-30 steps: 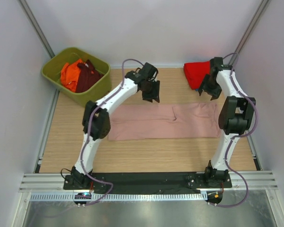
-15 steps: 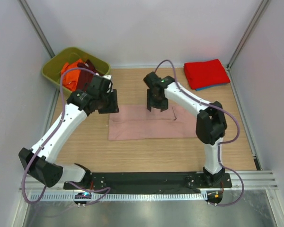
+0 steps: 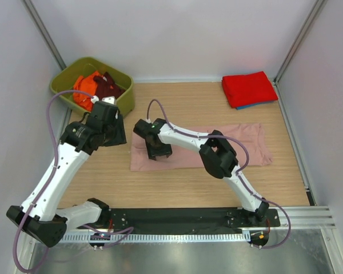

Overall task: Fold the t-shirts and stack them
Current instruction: Fold the tshirt

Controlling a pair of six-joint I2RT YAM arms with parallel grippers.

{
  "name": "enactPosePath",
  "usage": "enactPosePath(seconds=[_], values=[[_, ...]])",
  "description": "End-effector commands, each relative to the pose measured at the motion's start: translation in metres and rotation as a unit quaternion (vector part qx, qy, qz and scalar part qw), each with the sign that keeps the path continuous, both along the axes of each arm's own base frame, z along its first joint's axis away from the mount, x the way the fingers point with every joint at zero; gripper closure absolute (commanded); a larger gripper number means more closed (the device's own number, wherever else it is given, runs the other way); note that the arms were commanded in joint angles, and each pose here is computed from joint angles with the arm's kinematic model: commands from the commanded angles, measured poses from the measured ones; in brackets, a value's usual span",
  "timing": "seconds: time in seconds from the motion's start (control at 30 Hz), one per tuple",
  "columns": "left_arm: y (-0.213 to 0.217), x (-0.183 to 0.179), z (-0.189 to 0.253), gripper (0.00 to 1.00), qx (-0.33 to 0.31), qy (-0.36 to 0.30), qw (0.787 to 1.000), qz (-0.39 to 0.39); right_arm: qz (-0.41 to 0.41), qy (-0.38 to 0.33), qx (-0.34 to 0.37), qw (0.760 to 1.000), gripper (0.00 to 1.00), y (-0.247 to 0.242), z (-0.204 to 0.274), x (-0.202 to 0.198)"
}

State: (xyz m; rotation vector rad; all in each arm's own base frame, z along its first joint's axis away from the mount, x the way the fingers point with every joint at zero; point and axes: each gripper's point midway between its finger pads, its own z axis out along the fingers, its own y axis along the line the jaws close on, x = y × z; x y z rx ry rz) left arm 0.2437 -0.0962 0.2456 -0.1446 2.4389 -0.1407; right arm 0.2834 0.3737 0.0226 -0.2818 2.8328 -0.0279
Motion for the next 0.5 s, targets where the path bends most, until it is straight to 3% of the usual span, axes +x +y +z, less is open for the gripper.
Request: enactPosePath(seconds=[0.0, 0.13, 0.27, 0.37, 0.47], values=[[-0.002, 0.002, 0.005, 0.53, 0.013, -0.009, 1.0, -0.014, -0.02, -0.015, -0.026, 0.999, 0.38, -0.016, 0.003, -0.003], [-0.01, 0.003, 0.004, 0.53, 0.023, -0.013, 0.999, -0.034, -0.013, -0.01, -0.056, 0.998, 0.38, -0.035, -0.006, -0.022], [-0.014, 0.002, 0.003, 0.53, 0.021, -0.015, 0.999, -0.041, 0.021, 0.013, -0.094, 0.995, 0.38, -0.061, -0.017, -0.067], [-0.016, 0.003, -0.003, 0.53, 0.022, -0.009, 0.999, -0.044, 0.039, 0.038, -0.076, 0.996, 0.38, -0.072, -0.013, -0.107], [-0.018, 0.007, -0.014, 0.52, 0.037, 0.006, 0.998, -0.056, 0.021, 0.043, -0.039, 0.998, 0.36, -0.079, 0.009, -0.122]])
